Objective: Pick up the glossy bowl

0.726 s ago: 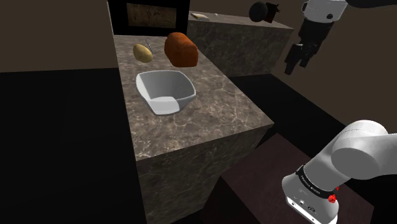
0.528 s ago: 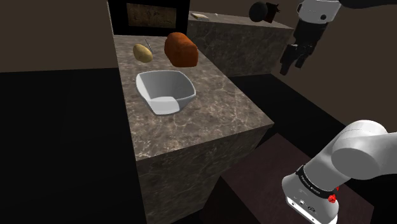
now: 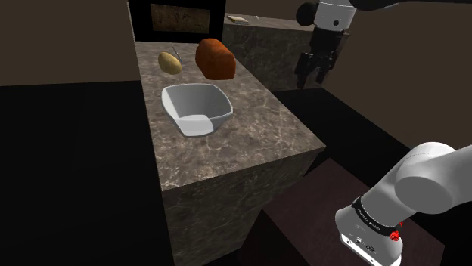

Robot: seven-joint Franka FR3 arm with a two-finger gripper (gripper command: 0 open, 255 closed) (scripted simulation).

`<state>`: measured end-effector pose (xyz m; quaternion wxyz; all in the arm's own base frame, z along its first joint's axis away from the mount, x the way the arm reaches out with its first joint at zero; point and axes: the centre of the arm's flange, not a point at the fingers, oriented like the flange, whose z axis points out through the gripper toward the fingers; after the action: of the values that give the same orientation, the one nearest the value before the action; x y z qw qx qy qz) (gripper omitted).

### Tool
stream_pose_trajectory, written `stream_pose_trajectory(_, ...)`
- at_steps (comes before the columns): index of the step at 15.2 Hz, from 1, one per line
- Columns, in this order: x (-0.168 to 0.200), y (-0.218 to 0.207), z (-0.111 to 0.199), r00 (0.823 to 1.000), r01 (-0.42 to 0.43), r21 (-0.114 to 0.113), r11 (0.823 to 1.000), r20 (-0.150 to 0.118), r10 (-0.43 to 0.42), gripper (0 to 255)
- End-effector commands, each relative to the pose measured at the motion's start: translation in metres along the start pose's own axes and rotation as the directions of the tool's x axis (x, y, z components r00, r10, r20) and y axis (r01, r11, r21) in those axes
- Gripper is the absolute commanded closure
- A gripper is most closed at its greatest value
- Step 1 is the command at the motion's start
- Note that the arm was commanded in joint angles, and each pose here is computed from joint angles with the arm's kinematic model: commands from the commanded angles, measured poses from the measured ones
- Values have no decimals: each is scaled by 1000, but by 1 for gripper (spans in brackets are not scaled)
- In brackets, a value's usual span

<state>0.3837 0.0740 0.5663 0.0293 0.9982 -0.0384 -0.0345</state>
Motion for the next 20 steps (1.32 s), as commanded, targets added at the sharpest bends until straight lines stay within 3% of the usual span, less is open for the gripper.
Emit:
stream_pose_trajectory(1,20,-14,6,1000,-6,25,1000,5,6,0)
stream_pose_trajectory(10,107,-80,27,999,-29,130,991,33,25,0)
stream_pose_trajectory(20,205,-153,44,997,-57,244,968,66,42,0)
